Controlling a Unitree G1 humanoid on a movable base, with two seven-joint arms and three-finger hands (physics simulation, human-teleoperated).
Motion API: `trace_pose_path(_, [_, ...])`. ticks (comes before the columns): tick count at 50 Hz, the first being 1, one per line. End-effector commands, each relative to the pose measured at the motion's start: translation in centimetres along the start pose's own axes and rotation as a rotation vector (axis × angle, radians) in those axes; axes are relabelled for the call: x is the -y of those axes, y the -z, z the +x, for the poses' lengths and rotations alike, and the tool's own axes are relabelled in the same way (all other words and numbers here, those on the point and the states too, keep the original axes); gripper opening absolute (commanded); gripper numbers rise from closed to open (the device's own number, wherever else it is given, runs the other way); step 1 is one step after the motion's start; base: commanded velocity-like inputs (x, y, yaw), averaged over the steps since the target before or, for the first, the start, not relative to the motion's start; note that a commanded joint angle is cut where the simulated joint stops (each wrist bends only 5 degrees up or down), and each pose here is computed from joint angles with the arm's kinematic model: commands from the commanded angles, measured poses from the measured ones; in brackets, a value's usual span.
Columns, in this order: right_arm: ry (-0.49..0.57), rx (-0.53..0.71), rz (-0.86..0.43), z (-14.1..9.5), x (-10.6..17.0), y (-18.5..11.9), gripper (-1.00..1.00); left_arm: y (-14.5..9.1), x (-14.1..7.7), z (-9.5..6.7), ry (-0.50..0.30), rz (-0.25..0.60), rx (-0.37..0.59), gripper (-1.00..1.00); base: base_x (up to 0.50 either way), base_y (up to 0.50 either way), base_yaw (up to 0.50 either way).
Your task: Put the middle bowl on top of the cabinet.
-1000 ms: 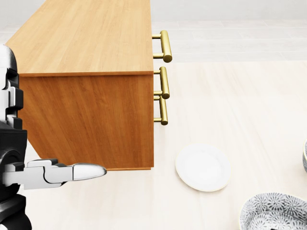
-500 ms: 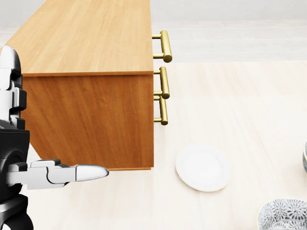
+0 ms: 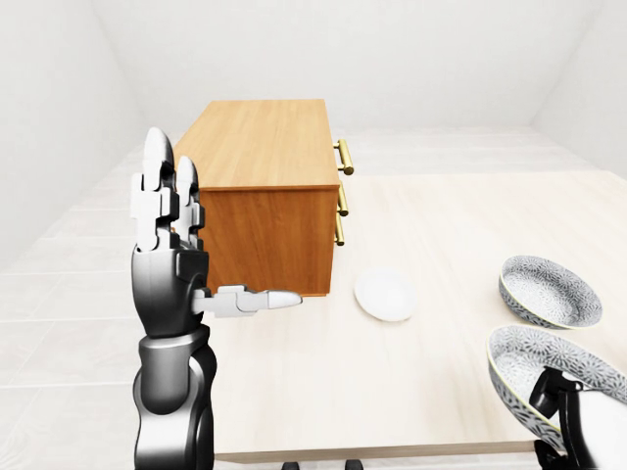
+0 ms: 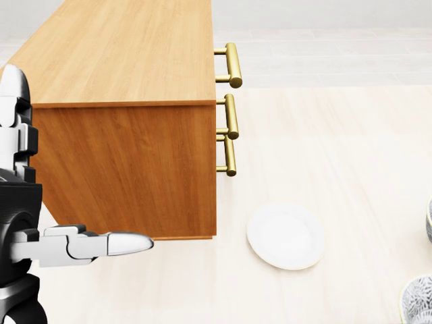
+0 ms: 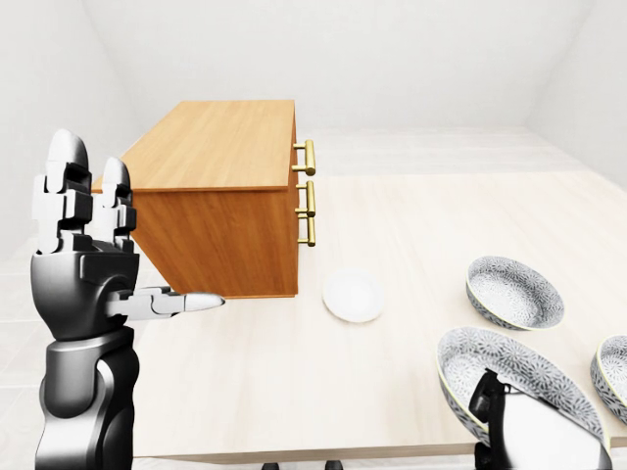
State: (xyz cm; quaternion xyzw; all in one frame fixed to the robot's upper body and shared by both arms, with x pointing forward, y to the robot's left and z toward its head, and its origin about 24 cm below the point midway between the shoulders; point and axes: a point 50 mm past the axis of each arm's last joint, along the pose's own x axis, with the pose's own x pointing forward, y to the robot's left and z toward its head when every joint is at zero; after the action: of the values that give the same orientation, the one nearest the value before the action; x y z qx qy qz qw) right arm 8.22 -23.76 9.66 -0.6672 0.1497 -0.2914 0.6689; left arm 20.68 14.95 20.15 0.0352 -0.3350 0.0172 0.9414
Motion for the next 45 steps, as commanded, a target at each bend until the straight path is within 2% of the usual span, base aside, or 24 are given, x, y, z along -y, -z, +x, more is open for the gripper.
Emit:
trace_pose_path(1, [0.072,-0.028,0.042,0.4,2.5,0.0,-1.00,0.0,0.0,0.0,-0.001,0.000,-0.001,1.00,0.00,0.00,0.00])
trace_pose_path(2, [0.090,-0.023,-0.003,0.5,2.8,-0.1,-1.00,0.0,0.0,0.0,0.001,-0.001,0.002,1.00,0.00,0.00,0.00])
trace_pose_path(21, [0.107,0.087,0.107,1.9,6.0,-3.5,-1.00,0.0,0.4,-0.1,0.029,-0.005,-0.002,1.00,0.00,0.00,0.00])
trace_pose_path(26, [0.088,0.187,0.164,3.0,6.7,-5.7,-1.00,0.2,0.4,0.0,0.032,-0.002,-0.011,1.00,0.00,0.00,0.00])
trace_pose_path(35, [0.119,0.377,0.085,4.4,8.3,-9.0,-1.00,0.3,0.4,0.0,0.032,0.001,-0.013,1.00,0.00,0.00,0.00])
trace_pose_path(45, [0.129,0.349,0.081,6.4,9.6,-9.3,-1.00,0.4,0.5,-0.1,0.036,0.001,-0.021,1.00,0.00,0.00,0.00])
